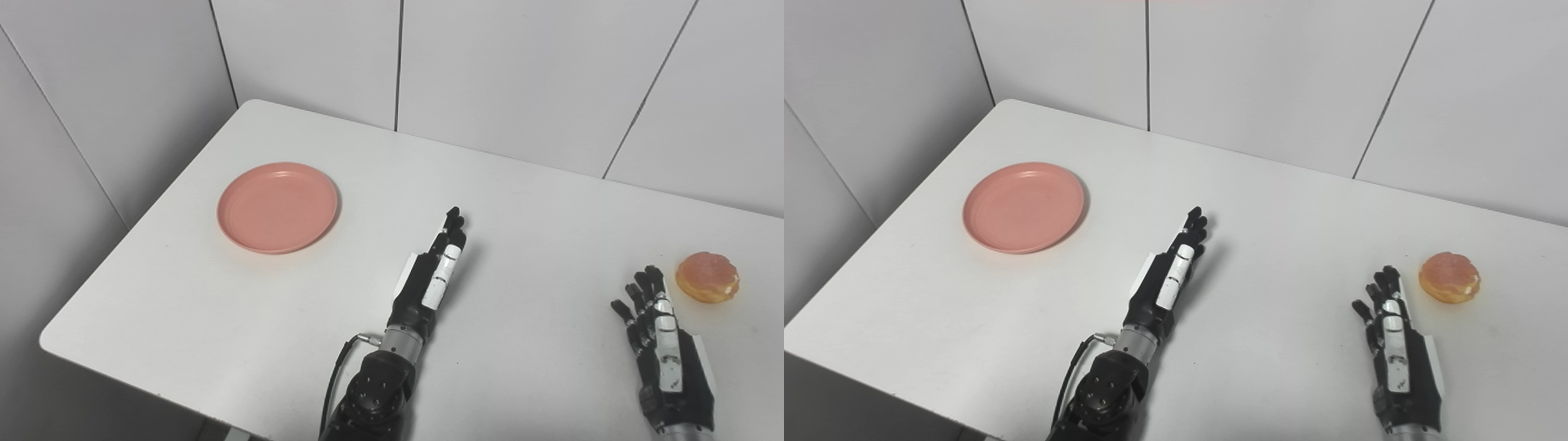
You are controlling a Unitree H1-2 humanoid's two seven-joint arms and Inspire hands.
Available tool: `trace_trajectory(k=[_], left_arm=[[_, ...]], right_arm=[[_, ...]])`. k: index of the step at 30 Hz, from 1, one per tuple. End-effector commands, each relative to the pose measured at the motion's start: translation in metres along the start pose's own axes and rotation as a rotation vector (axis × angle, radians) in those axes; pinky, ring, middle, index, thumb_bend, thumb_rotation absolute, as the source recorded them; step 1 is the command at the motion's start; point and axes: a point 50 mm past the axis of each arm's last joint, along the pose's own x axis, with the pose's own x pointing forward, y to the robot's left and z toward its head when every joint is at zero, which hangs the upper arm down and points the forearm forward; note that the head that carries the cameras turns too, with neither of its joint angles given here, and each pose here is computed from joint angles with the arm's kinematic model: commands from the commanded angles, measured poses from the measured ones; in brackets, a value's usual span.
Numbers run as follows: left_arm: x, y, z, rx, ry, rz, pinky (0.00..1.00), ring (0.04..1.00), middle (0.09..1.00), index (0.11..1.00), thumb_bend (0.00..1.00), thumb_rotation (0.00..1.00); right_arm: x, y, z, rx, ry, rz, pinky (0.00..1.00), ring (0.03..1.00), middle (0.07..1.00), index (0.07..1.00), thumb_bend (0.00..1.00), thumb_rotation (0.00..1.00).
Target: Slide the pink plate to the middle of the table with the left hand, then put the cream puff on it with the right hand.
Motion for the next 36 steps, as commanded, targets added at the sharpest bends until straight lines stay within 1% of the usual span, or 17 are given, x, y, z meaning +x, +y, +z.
trace_trajectory(k=[1, 2, 7, 11, 13, 15, 19, 22, 25, 28, 30, 34, 36], left_arm=[[0.006, 0.001, 0.011, -0.002, -0.029, 0.012, 1.0, 1.0, 1.0, 0.988, 0.61, 1.0], [0.008, 0.003, 0.013, -0.001, -0.042, 0.016, 1.0, 1.0, 1.0, 0.988, 0.61, 1.0], [0.014, 0.007, 0.021, 0.006, -0.08, 0.028, 1.0, 1.0, 1.0, 0.995, 0.64, 1.0], [0.015, 0.009, 0.027, 0.013, -0.099, 0.032, 1.0, 1.0, 1.0, 0.992, 0.64, 1.0], [0.018, 0.012, 0.031, 0.024, -0.111, 0.027, 1.0, 1.0, 1.0, 0.997, 0.65, 1.0], [0.02, 0.015, 0.035, 0.03, -0.117, 0.026, 1.0, 1.0, 1.0, 1.0, 0.68, 1.0], [0.024, 0.023, 0.048, 0.027, -0.144, 0.066, 1.0, 1.0, 1.0, 0.996, 0.68, 1.0], [0.028, 0.03, 0.056, 0.011, -0.187, 0.09, 1.0, 1.0, 1.0, 1.0, 0.68, 1.0], [0.036, 0.042, 0.069, -0.013, -0.226, 0.115, 1.0, 1.0, 1.0, 1.0, 0.68, 1.0], [0.041, 0.059, 0.079, 0.0, -0.236, 0.134, 1.0, 1.0, 1.0, 0.997, 0.69, 1.0], [0.043, 0.07, 0.083, 0.013, -0.239, 0.15, 1.0, 1.0, 0.996, 0.987, 0.71, 1.0], [0.046, 0.088, 0.089, 0.03, -0.243, 0.182, 1.0, 1.0, 1.0, 0.978, 0.72, 1.0], [0.049, 0.101, 0.092, 0.039, -0.255, 0.217, 1.0, 1.0, 0.993, 0.972, 0.73, 1.0]], right_arm=[[0.007, 0.002, 0.008, 0.013, -0.081, -0.004, 1.0, 1.0, 1.0, 1.0, 0.48, 0.95], [0.007, 0.003, 0.008, 0.023, -0.095, -0.007, 1.0, 1.0, 1.0, 1.0, 0.48, 0.95], [0.009, 0.001, 0.007, 0.041, -0.142, -0.017, 1.0, 1.0, 1.0, 1.0, 0.57, 0.92], [0.009, -0.001, 0.007, 0.038, -0.164, -0.019, 1.0, 1.0, 1.0, 1.0, 0.56, 0.92], [0.009, 0.0, 0.007, 0.043, -0.167, -0.02, 1.0, 1.0, 1.0, 1.0, 0.57, 0.92], [0.009, 0.0, 0.006, 0.045, -0.169, -0.021, 1.0, 1.0, 1.0, 1.0, 0.58, 0.91], [0.009, -0.001, 0.006, 0.033, -0.165, -0.02, 1.0, 1.0, 1.0, 1.0, 0.58, 0.9], [0.009, -0.003, 0.006, 0.021, -0.153, -0.016, 1.0, 1.0, 1.0, 1.0, 0.6, 0.9], [0.009, -0.004, 0.006, -0.017, -0.146, -0.006, 1.0, 1.0, 1.0, 1.0, 0.6, 0.92], [0.009, -0.005, 0.005, -0.026, -0.132, -0.002, 1.0, 1.0, 1.0, 1.0, 0.59, 0.92], [0.009, -0.006, 0.005, -0.023, -0.124, 0.005, 1.0, 1.0, 1.0, 1.0, 0.58, 0.92], [0.009, -0.007, 0.004, -0.027, -0.116, 0.019, 1.0, 1.0, 1.0, 1.0, 0.54, 0.93], [0.009, -0.006, 0.004, -0.019, -0.105, 0.018, 1.0, 1.0, 1.0, 1.0, 0.54, 0.91]])
